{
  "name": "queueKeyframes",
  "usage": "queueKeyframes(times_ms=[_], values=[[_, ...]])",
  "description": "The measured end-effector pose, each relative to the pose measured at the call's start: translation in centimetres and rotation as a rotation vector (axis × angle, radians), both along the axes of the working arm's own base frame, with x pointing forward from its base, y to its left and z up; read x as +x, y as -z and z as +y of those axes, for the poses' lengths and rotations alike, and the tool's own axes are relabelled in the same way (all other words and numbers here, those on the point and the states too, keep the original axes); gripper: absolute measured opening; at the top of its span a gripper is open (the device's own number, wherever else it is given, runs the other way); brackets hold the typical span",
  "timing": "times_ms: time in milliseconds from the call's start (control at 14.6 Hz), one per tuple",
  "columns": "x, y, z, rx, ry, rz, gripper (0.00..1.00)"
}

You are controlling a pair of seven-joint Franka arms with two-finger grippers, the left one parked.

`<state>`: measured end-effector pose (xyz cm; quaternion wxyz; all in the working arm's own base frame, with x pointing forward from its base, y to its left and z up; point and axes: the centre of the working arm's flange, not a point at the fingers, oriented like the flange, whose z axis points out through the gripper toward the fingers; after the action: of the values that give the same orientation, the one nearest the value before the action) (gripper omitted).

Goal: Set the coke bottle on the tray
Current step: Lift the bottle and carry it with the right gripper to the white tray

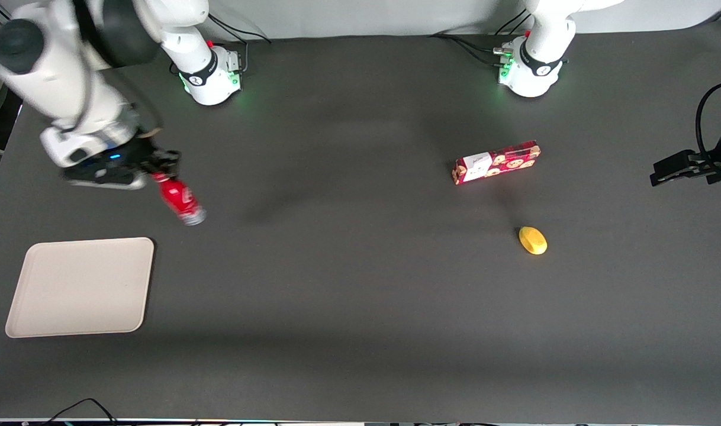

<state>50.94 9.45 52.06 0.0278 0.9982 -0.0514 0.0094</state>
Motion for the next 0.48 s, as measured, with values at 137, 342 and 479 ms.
queueKeyframes(times_ms=[137,342,479], values=[[3.2,-0.9,-7.4,-0.008,-0.035,-0.007,0.32],[6.4,-1.5,-19.5,-0.020,-0.083,-0.021,0.32],[7.7,-1.4,-26.7,-0.047,-0.121,-0.019,0.32]])
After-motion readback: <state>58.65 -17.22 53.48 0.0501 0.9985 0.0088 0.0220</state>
